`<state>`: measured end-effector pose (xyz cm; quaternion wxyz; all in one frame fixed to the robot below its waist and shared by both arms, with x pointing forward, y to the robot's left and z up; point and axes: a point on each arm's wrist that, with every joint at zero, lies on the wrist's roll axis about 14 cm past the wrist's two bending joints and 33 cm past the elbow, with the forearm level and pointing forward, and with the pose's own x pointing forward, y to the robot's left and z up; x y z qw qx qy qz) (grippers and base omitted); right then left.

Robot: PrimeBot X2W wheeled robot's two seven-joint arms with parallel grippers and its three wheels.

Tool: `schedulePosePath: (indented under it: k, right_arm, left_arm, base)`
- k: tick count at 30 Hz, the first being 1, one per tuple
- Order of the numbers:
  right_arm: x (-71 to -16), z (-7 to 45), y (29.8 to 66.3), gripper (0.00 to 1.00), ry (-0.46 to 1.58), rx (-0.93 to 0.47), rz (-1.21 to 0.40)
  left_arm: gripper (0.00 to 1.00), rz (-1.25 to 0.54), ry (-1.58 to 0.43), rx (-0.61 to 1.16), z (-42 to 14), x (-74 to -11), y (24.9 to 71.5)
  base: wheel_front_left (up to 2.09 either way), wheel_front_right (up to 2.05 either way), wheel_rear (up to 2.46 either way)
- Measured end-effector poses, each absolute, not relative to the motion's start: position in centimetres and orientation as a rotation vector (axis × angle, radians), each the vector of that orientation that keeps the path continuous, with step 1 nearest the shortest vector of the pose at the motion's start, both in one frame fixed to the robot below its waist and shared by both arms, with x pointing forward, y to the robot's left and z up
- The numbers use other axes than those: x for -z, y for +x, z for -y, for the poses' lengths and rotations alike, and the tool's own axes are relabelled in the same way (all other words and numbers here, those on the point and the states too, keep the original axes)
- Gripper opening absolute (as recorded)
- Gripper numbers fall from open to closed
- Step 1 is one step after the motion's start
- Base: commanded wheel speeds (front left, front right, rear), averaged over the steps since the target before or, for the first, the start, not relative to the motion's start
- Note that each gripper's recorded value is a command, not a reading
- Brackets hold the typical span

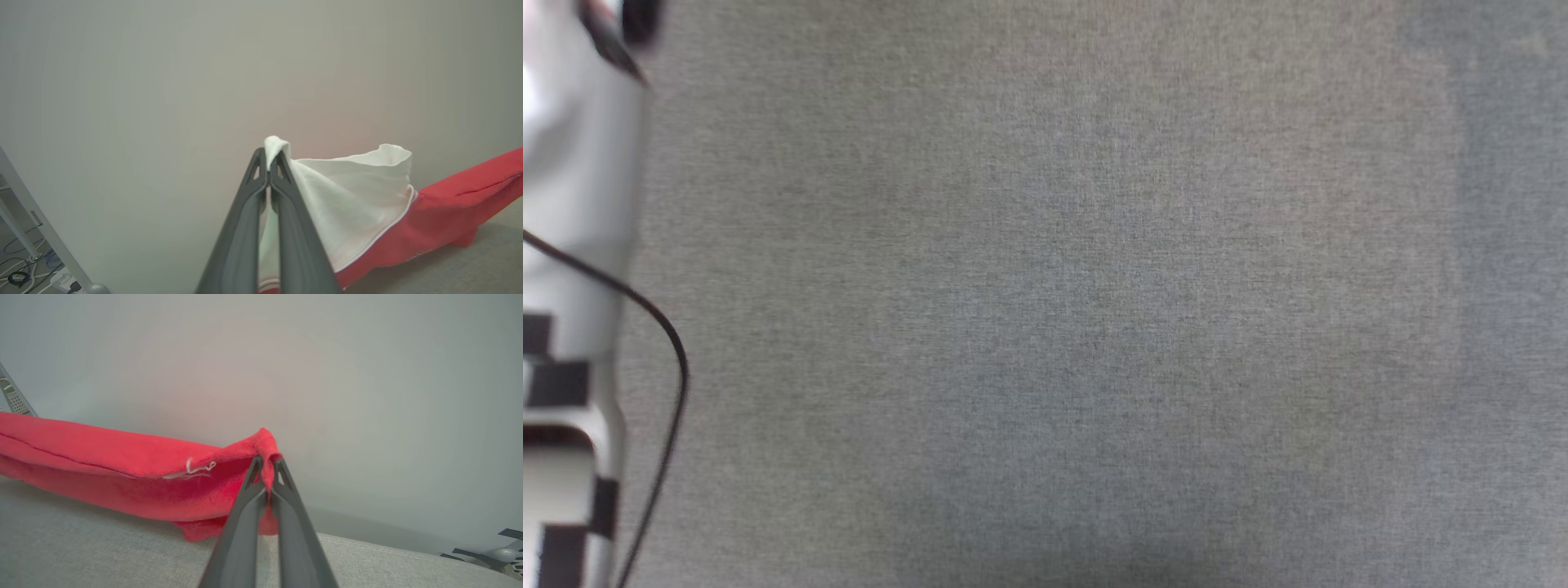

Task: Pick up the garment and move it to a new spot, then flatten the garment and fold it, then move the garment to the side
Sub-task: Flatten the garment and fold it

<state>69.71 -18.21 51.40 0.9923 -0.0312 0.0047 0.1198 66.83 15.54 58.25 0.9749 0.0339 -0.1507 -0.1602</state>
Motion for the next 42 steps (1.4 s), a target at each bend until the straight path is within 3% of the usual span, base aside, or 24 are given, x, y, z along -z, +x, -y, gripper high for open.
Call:
schedulePosePath:
  k: [15, 23, 42]
  right_arm:
    - [-44.7, 16.5, 56.1, 0.00, 0.059, -0.334, -0.254]
    - [-44.4, 15.9, 50.5, 0.00, 0.113, -0.359, -0.303]
    - [-43.2, 20.6, 41.6, 0.00, 0.217, -0.226, -0.416]
  left_arm:
    - [0.00, -0.080, 0.092, 0.395, -15.5, -47.0, 51.3]
    - [0.00, -0.229, 0.099, 0.376, -17.5, -44.3, 44.4]
    - [0.00, -0.286, 0.069, 0.447, -16.4, -44.4, 33.9]
  base:
    - [0.00, 0.00, 0.00]
    - [0.00, 0.00, 0.00]
    - [0.00, 0.00, 0.00]
